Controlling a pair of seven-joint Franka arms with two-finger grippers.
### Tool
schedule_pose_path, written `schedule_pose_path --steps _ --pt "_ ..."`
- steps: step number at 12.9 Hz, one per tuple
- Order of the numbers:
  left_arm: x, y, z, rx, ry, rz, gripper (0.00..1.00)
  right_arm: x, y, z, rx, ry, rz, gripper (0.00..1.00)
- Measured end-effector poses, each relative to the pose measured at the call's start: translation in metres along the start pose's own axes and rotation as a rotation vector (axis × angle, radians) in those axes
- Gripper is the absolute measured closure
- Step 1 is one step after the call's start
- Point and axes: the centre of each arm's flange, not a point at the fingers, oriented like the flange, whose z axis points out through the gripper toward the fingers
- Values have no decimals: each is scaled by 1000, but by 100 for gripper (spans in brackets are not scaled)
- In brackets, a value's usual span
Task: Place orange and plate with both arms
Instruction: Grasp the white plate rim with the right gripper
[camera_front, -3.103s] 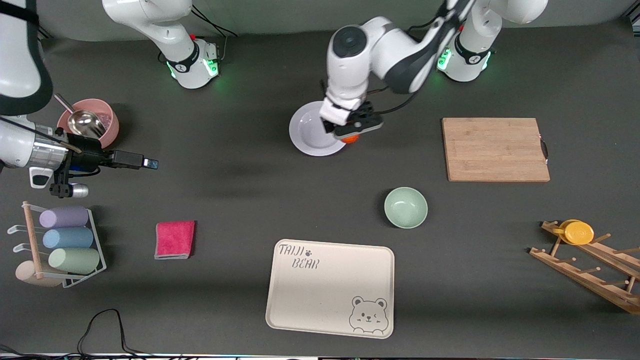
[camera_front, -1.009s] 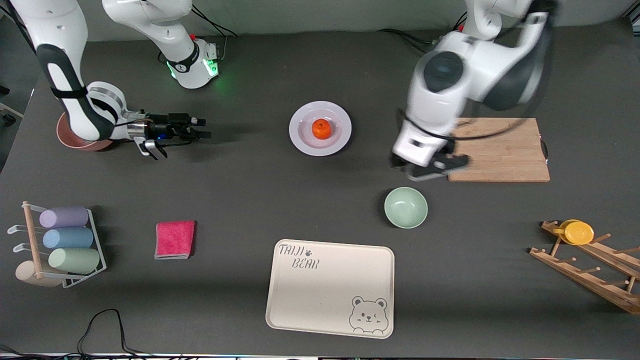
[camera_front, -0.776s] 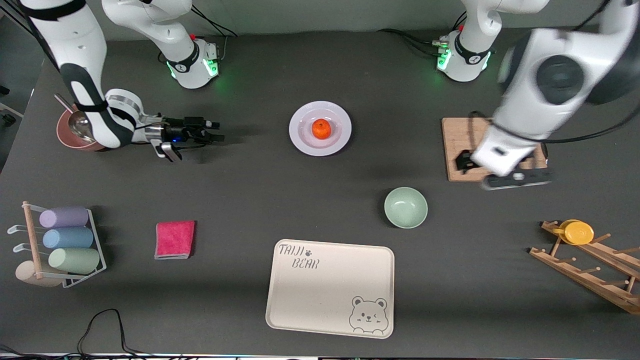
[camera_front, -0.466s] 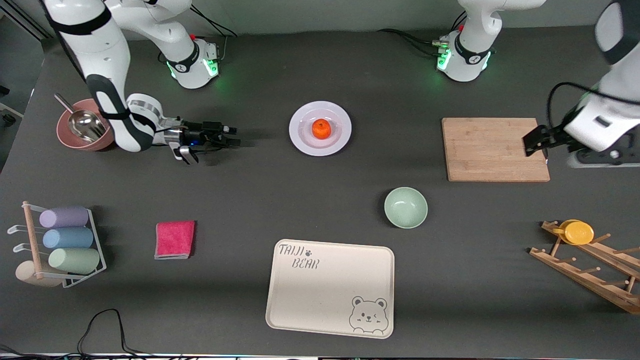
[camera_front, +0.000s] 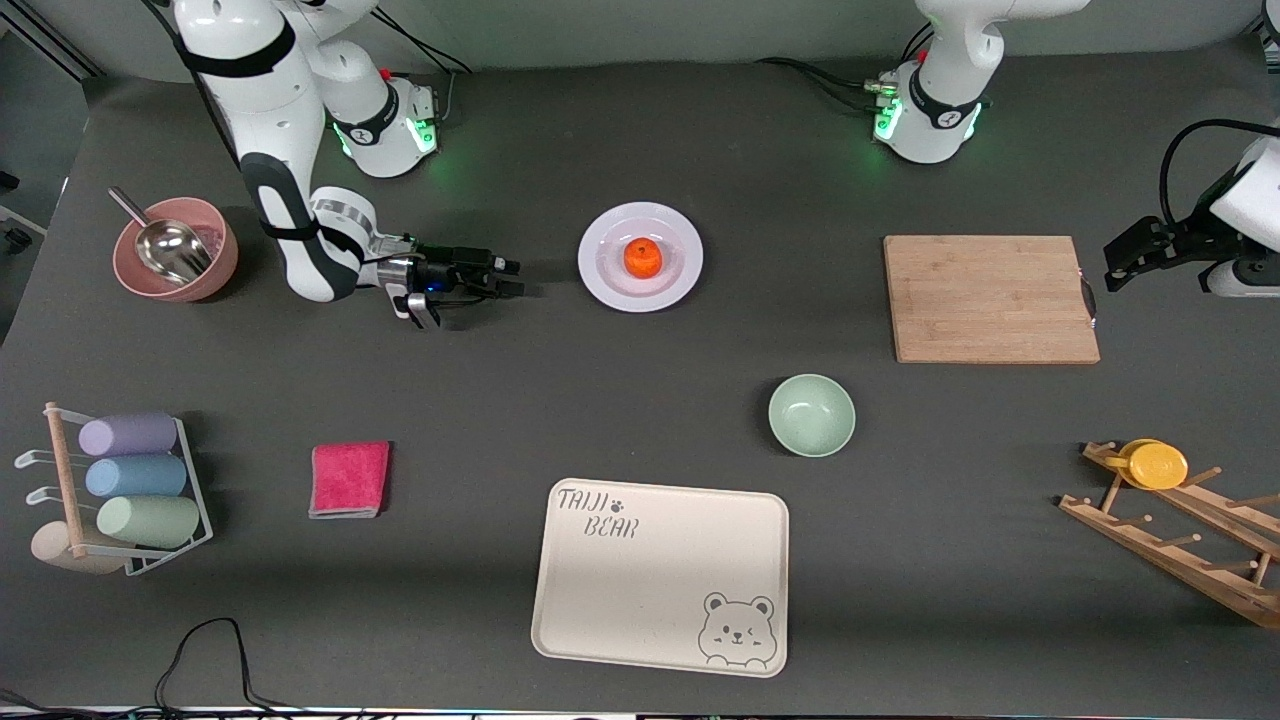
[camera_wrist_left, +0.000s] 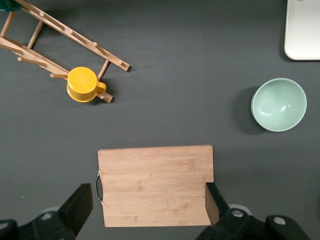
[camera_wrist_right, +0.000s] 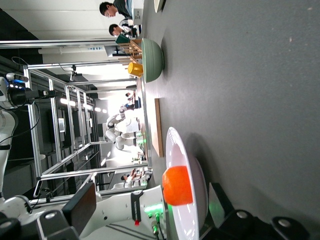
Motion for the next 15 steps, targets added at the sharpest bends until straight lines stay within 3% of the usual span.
schedule_pose_path --steps 11,15 --pt "0 -3 2 -31 16 -3 0 -47 12 85 21 129 -8 1" --pt "0 -3 3 -32 15 -2 0 -61 14 100 33 150 -19 7"
